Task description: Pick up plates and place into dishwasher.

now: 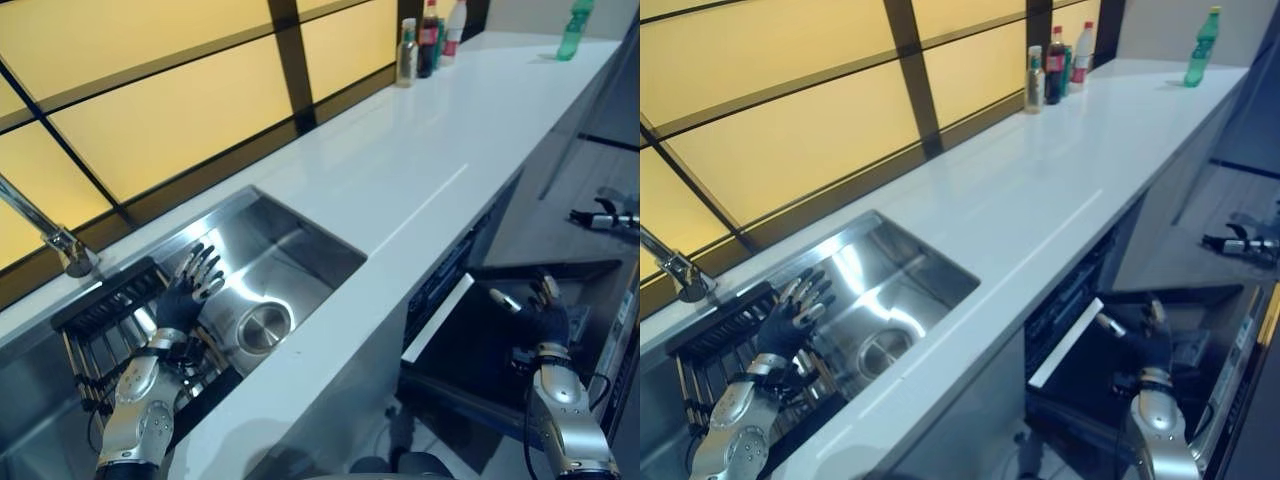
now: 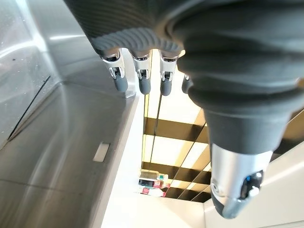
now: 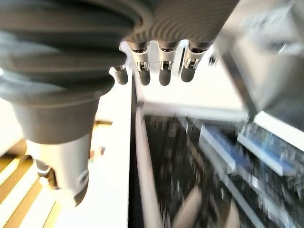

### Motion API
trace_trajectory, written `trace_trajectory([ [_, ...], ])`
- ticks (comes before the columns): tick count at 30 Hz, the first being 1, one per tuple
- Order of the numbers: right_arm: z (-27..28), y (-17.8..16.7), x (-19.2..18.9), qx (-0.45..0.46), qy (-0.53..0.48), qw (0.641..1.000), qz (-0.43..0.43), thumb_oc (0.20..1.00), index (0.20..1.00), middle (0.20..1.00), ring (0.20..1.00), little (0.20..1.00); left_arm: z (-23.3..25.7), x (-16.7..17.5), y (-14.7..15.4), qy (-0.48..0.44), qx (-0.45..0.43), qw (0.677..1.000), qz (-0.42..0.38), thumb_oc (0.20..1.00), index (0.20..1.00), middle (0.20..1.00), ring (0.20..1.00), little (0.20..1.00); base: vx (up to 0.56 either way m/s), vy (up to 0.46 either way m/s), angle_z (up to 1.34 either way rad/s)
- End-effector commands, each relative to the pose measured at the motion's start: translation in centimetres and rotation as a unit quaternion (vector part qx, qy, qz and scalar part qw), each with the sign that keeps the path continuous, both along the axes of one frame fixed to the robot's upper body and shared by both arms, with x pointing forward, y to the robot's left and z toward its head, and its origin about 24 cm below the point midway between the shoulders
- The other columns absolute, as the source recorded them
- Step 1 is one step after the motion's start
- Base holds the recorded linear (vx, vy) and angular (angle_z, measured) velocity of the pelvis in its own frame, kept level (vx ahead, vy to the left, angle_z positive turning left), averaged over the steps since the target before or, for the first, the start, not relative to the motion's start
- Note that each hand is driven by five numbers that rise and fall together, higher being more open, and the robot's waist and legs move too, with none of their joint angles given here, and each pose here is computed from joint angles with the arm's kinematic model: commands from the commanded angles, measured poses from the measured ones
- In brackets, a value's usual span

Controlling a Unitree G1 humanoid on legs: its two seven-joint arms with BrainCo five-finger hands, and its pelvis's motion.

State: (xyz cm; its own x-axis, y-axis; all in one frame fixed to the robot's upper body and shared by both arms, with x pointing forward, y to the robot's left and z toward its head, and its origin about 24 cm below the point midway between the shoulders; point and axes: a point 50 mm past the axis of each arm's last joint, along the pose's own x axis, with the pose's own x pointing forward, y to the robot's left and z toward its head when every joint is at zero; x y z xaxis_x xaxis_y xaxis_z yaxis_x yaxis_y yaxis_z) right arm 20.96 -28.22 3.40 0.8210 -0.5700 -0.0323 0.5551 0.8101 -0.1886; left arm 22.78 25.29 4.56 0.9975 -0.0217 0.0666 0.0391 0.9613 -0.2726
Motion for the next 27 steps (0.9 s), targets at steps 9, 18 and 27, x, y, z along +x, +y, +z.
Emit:
trace_trajectory([
  [9,1.6,-2.8,-1.8,-0.074,-0.031,0.974,-0.214,1.000,1.000,1.000,1.000,1.000,1.8,-0.1,0.7,-0.055,0.011,0.998,0.031,1.000,1.000,1.000,1.000,1.000,0.01,0.111,-0.11],
  [18,-0.3,-5.2,-4.3,-0.076,0.005,0.938,-0.338,1.000,1.000,1.000,1.000,1.000,0.2,-0.1,-0.8,-0.023,-0.016,0.999,0.021,1.000,1.000,1.000,1.000,1.000,0.04,0.092,-0.18],
  [27,-1.4,-4.3,-4.3,-0.188,0.061,0.950,-0.241,1.000,1.000,1.000,1.000,1.000,-0.9,-1.1,-1.8,-0.005,-0.041,0.999,0.035,1.000,1.000,1.000,1.000,1.000,0.05,0.098,-0.19],
])
